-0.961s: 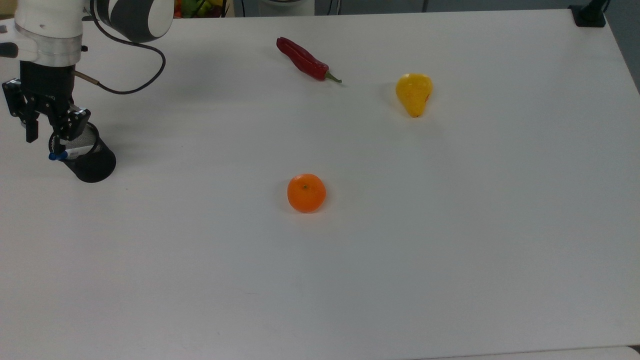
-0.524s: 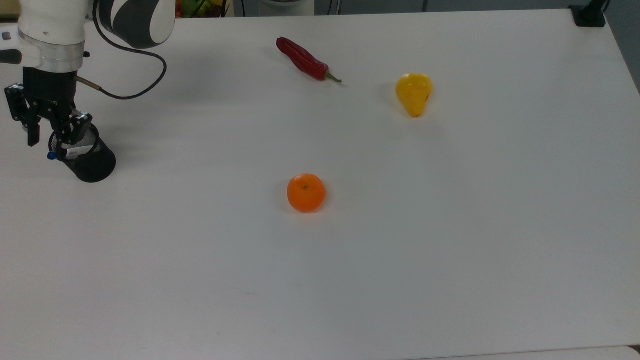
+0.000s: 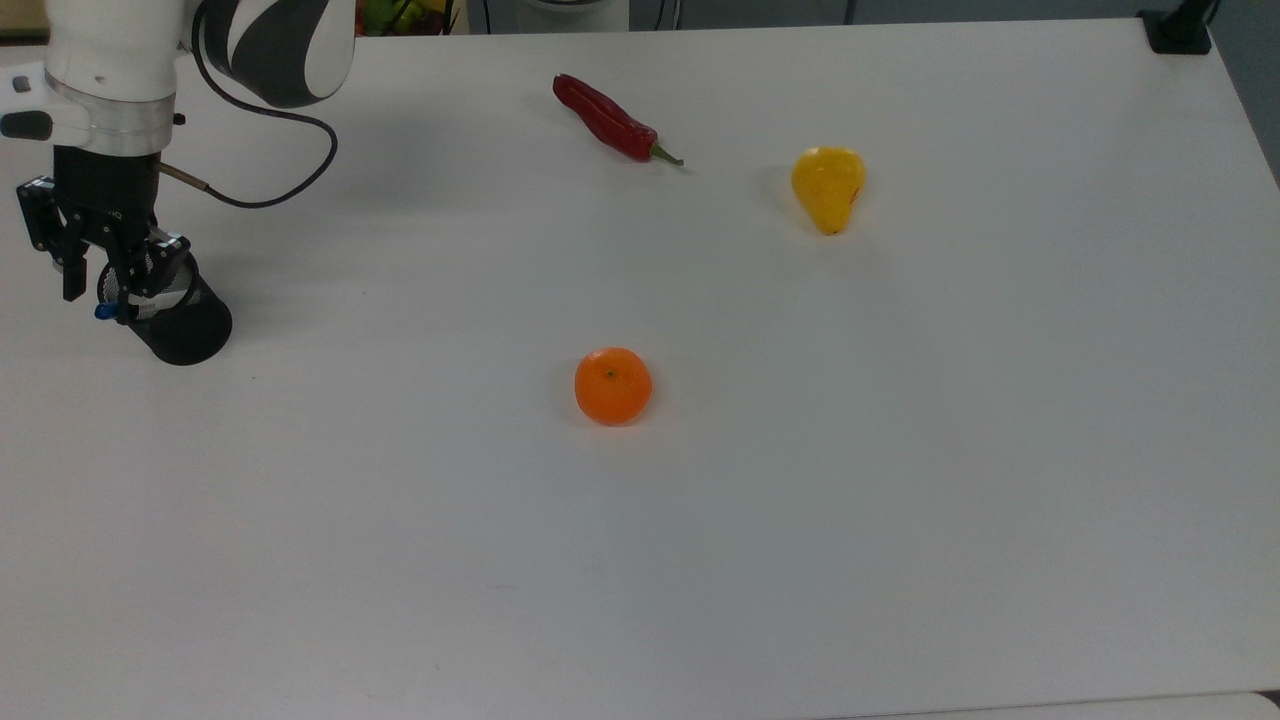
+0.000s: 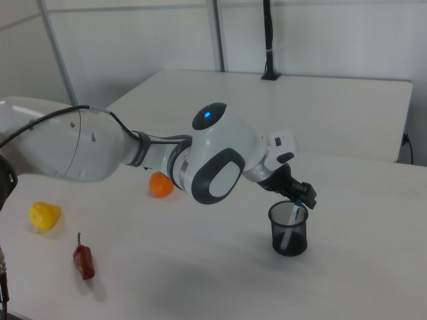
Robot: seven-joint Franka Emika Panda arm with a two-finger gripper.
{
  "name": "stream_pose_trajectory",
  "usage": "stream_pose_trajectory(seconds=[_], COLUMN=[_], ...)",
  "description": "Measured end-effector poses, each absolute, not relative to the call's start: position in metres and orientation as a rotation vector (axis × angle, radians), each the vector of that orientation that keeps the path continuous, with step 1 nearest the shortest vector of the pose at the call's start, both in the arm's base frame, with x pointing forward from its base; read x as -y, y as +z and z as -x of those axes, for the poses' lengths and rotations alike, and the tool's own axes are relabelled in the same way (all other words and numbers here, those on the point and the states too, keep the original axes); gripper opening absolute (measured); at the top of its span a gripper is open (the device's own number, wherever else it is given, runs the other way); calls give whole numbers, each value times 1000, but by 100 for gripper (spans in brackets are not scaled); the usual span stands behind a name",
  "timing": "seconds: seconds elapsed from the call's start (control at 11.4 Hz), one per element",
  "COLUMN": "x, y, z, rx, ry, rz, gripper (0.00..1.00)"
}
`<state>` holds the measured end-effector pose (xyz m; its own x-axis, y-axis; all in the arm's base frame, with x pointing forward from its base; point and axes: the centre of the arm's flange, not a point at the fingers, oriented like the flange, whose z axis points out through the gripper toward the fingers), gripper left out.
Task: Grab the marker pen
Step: 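Lower the gripper and close it on the blue-capped marker, then lift the marker up out of the pen cup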
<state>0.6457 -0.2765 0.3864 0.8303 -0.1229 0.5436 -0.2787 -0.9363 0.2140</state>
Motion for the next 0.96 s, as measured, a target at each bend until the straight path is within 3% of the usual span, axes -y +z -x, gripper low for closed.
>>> stream_pose_trajectory(seconds=[0.17,0.26,0.35,0.96], x=[276,276,275,274], y=[383,383,383,393], z=[-646,-647,-647,-649], rx=[303,303,301,298], ry=[784,784,785,809], rz=[-2725,-2725,-2725,-2718], gripper=[47,36,18,17])
